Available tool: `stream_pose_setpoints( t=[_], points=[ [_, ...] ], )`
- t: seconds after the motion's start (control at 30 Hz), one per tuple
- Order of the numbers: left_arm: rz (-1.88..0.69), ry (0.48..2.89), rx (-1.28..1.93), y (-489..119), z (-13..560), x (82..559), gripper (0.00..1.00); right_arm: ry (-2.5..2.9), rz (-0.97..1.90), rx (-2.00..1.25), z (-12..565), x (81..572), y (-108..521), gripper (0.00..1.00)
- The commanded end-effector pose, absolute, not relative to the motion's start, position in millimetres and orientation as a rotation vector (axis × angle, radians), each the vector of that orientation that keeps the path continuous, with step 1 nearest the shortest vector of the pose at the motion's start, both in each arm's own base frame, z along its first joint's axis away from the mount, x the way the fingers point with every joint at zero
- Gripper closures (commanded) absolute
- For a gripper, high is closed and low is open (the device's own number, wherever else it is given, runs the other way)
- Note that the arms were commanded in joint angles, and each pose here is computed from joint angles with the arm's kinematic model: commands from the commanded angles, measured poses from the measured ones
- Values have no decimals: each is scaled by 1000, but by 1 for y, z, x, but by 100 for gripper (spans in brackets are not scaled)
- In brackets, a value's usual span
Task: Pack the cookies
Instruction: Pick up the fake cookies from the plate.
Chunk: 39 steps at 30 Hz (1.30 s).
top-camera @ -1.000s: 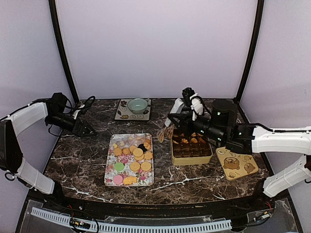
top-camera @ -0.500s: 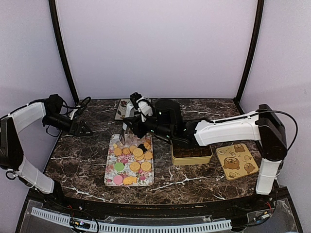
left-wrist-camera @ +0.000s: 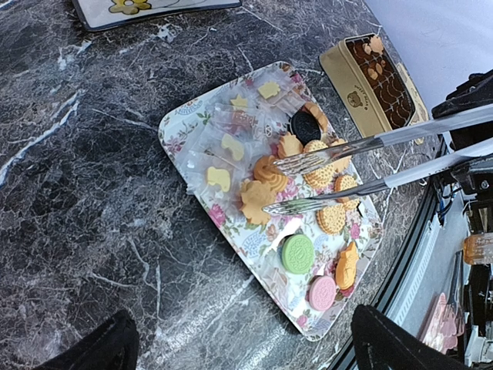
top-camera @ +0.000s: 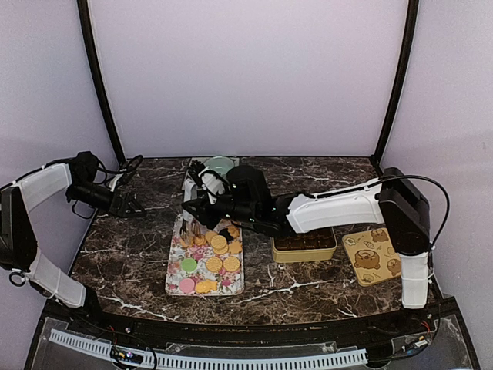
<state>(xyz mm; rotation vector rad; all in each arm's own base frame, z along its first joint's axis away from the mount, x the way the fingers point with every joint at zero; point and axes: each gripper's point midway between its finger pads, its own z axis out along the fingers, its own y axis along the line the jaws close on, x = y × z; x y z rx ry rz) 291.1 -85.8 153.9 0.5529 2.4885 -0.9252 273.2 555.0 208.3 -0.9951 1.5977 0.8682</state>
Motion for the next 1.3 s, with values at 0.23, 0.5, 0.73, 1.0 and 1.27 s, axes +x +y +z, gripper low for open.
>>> stream_pose_setpoints(
  t=[0.23, 0.5, 0.73, 1.0, 1.27],
  points=[
    [-943, 2480, 557, -87, 157, 283, 1, 1554, 800, -1006, 212, 278, 551, 64],
    [-959, 2481, 549, -88, 157, 284, 1, 1585, 767, -1021, 202, 276, 539, 65],
    [-963, 2480, 550, -88, 156, 284, 1, 1585, 815, -1055, 203, 260, 539, 65],
    [-976, 2475, 545, -90, 157, 284, 2, 1483, 901, -1053, 246, 241, 566, 62],
    [-960, 2474, 561, -89, 158, 282, 2, 1483, 918, -1057, 240, 242, 579, 62]
  ],
)
